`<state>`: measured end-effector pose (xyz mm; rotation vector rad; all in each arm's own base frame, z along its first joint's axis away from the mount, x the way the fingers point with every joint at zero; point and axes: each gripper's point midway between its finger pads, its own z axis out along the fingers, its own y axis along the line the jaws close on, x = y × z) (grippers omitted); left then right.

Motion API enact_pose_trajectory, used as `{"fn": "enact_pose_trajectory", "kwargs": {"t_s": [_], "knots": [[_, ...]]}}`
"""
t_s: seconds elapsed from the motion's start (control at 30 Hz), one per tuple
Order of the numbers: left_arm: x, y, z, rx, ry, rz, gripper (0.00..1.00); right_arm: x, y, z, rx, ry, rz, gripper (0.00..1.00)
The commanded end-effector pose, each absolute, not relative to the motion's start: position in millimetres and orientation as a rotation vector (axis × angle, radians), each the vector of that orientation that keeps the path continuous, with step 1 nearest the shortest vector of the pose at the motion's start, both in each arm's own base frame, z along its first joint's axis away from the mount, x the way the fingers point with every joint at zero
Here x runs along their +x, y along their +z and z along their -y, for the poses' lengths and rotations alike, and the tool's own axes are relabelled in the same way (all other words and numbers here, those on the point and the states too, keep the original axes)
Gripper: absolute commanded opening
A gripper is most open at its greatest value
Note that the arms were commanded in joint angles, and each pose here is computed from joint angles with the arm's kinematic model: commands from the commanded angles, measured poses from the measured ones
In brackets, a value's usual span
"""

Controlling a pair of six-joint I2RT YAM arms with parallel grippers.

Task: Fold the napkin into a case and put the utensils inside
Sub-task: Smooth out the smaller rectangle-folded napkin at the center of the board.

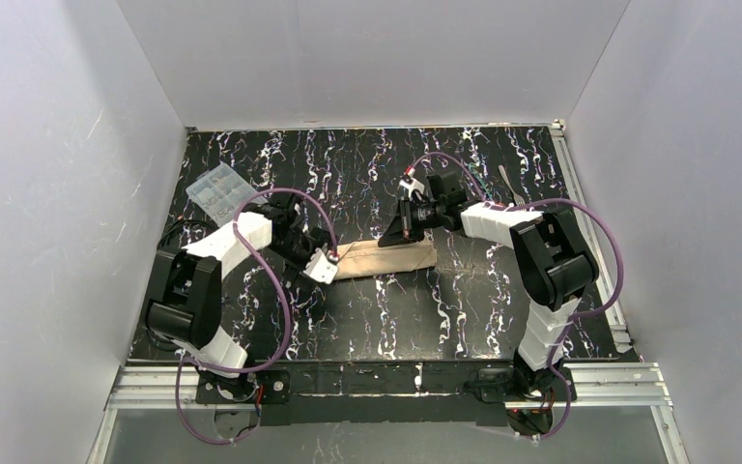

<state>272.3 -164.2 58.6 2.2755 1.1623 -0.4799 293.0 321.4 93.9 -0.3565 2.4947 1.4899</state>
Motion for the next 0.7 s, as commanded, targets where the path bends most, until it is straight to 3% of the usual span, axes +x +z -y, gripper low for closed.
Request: {"fn": "enact_pose_trajectory", "kwargs": {"t_s": [0.0,0.67], "knots": [[285,59,167,2.354,-0.323,-0.888,0.88,303,101,-341,-0.375,1.544,-2.427,0.01],[264,20,175,2.421,-0.377,-0.746,0.71,298,38,-353,-0.271,1.557,-2.497,0.01]]}}
